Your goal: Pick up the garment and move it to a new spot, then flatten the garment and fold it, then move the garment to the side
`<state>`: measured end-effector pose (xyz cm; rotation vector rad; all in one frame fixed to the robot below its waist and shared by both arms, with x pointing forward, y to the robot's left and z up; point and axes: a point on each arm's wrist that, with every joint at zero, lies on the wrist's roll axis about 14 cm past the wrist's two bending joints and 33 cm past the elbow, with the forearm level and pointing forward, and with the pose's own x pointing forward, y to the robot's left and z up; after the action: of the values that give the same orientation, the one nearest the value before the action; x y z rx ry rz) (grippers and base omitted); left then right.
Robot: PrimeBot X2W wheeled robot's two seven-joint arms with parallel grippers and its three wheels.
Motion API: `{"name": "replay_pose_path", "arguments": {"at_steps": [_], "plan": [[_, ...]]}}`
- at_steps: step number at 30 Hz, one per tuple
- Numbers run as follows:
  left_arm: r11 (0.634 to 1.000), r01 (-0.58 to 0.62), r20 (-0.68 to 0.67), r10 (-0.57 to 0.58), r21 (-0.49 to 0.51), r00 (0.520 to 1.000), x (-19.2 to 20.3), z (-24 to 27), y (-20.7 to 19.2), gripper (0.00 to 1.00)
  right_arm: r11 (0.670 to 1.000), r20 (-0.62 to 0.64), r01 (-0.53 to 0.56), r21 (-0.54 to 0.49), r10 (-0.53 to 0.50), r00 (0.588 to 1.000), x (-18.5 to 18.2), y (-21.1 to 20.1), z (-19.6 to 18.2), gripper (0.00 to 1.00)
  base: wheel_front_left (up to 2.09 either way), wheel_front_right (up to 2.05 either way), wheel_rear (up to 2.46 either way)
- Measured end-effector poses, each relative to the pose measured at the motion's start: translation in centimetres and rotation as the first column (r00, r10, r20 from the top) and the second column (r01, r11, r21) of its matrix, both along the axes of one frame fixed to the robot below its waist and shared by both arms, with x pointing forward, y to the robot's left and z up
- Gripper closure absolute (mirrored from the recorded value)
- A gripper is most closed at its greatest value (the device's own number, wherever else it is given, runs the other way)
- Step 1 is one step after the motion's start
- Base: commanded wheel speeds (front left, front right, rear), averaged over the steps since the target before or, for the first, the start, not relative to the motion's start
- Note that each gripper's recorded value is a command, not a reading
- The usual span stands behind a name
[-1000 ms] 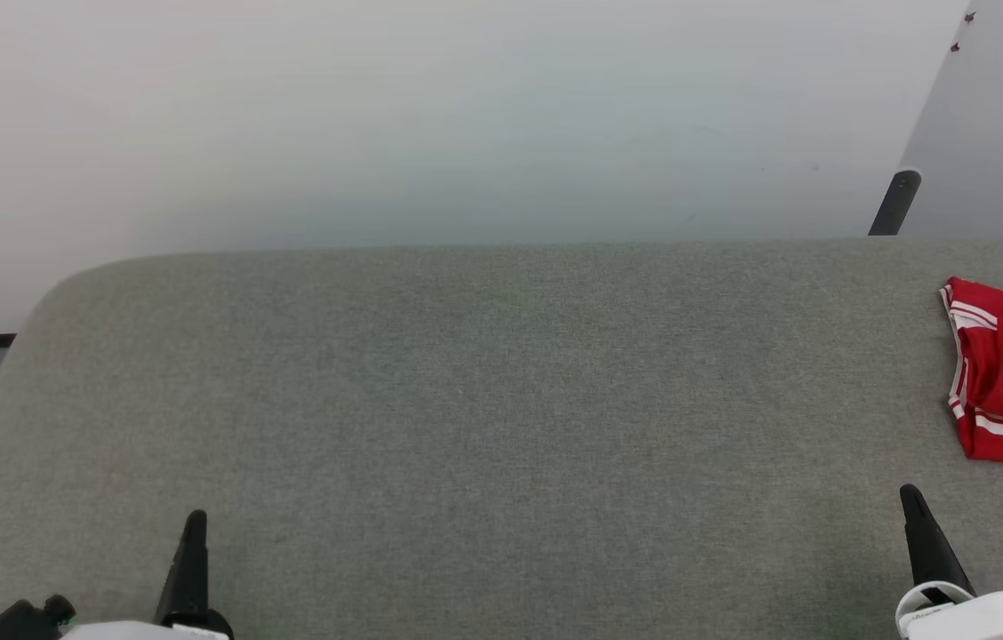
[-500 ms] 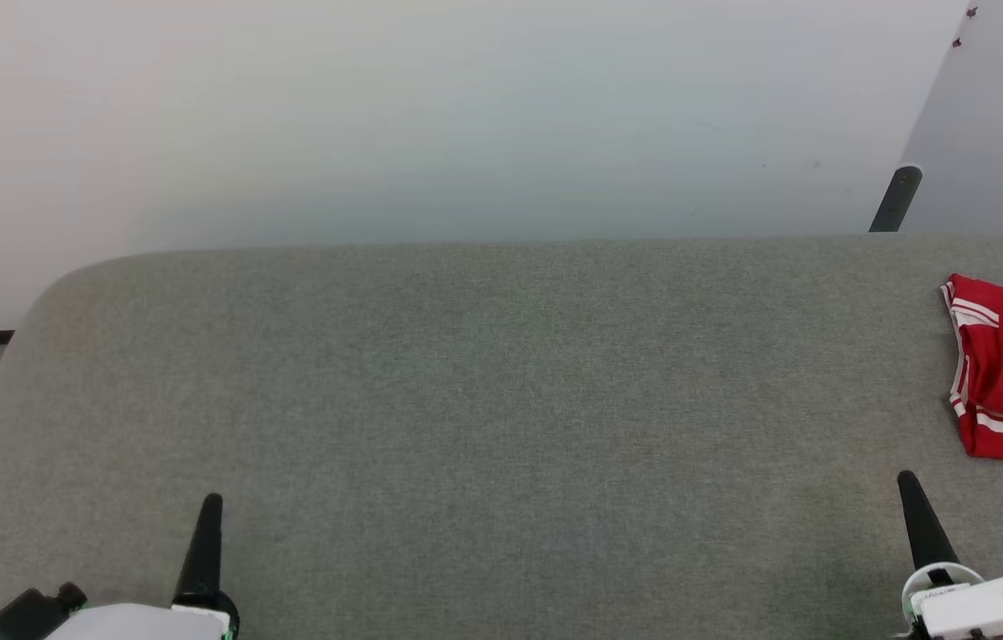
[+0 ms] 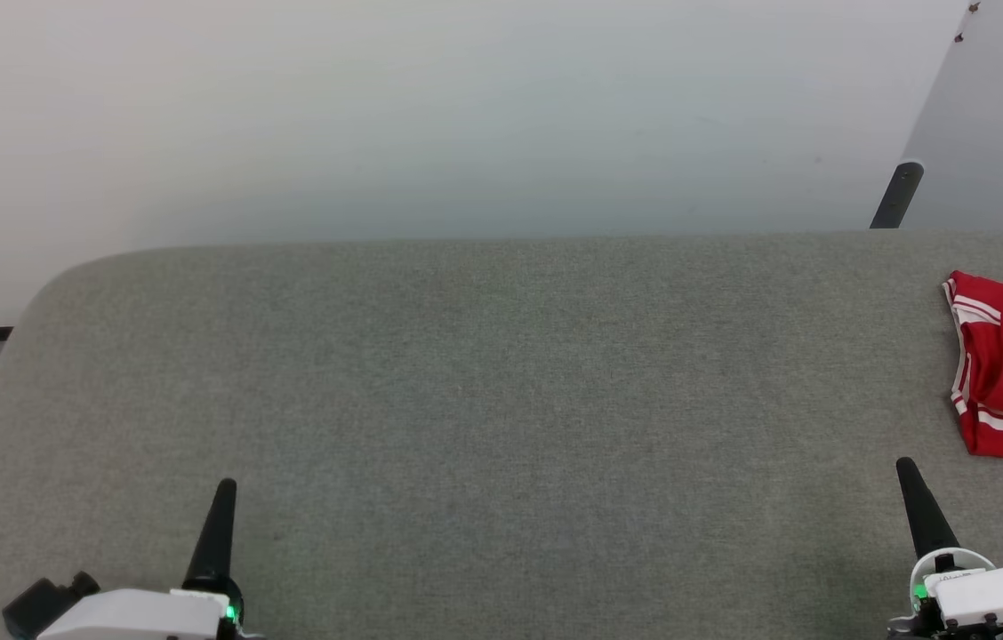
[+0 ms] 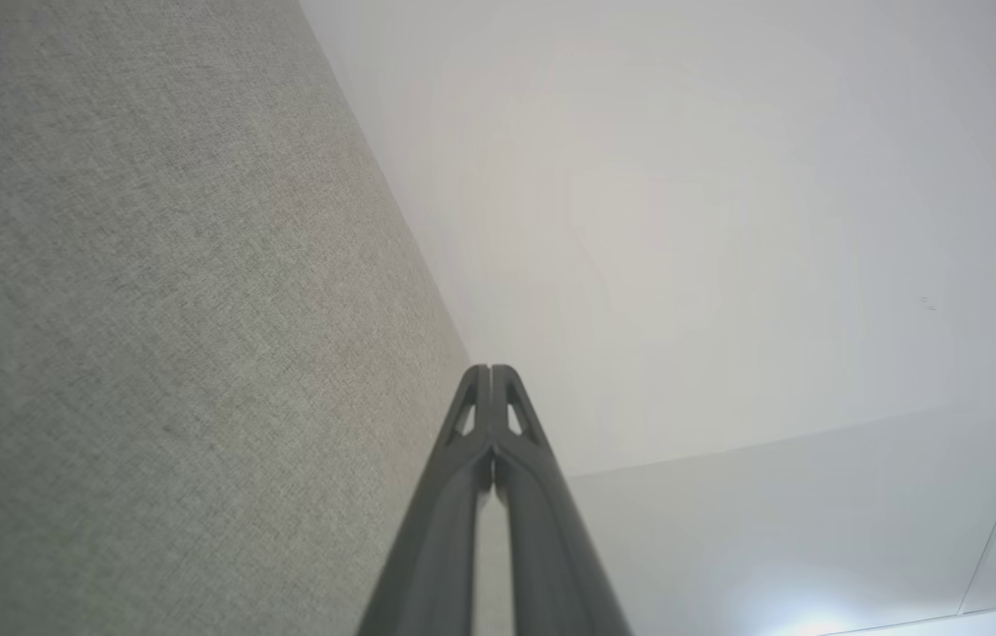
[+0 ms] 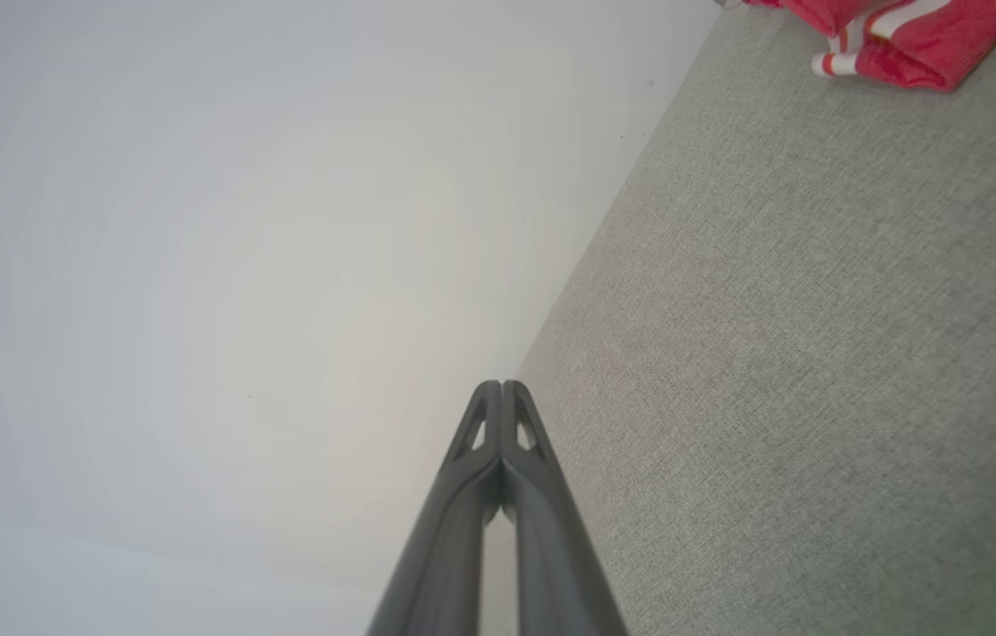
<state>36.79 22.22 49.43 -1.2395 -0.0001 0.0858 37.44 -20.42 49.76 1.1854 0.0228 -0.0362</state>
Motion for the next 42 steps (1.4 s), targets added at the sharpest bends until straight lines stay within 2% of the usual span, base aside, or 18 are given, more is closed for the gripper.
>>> {"name": "replay_pose_path", "arguments": {"at_steps": [22, 42], "plan": [[0.984, 0.031, 0.026, -0.027, -0.177, 0.999, 1.1, 0.5, -1.2, 1.0, 0.979, 0.009, -0.004, 0.204, 0.002, 1.0, 0.6, 0.2, 0.2, 1.0, 0.0, 0.0, 0.0], [0.949, 0.06, 0.053, -0.046, -0.308, 0.998, 1.9, 1.0, -2.1, 1.0, 0.933, 0.027, -0.012, 0.36, 0.002, 1.0, 1.2, 0.4, 0.6, 1.0, 0.0, 0.0, 0.0]]}}
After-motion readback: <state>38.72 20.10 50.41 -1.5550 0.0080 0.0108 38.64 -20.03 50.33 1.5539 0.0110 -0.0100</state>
